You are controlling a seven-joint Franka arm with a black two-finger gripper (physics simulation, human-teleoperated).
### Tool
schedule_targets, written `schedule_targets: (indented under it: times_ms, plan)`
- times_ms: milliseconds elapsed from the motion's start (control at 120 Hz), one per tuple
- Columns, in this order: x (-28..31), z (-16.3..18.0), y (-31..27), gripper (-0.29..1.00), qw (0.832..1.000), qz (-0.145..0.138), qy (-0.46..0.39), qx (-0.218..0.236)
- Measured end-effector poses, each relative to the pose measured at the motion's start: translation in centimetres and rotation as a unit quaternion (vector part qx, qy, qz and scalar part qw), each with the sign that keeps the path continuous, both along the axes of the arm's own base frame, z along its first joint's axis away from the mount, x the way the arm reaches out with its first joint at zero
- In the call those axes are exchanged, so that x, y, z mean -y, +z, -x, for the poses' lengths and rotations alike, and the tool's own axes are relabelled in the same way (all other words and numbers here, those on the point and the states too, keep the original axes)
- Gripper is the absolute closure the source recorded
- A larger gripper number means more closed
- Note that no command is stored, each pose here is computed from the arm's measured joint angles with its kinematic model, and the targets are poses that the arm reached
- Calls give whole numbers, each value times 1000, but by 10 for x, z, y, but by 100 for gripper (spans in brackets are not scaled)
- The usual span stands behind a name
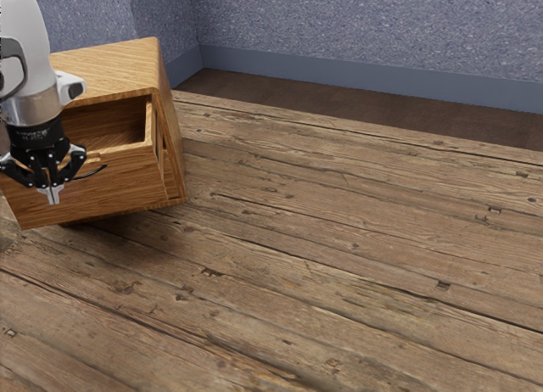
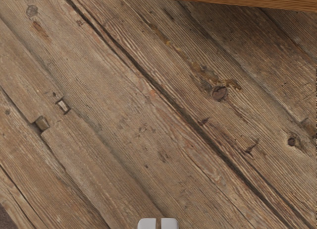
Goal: Push the drawer handle with one arm to close the drawer
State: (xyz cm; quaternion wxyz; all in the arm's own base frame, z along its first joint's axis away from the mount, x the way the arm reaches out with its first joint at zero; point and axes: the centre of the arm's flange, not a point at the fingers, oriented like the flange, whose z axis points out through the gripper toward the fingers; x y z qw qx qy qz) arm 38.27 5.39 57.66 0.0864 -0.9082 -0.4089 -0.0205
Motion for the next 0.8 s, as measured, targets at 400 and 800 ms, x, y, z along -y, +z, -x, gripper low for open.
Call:
schedule_targets:
  times_ms: [400, 800]
  plan:
    - [-20, -19, -18, 79, 999, -34, -19, 32]
    - [-41, -38, -31, 78, 997, -44, -21, 54]
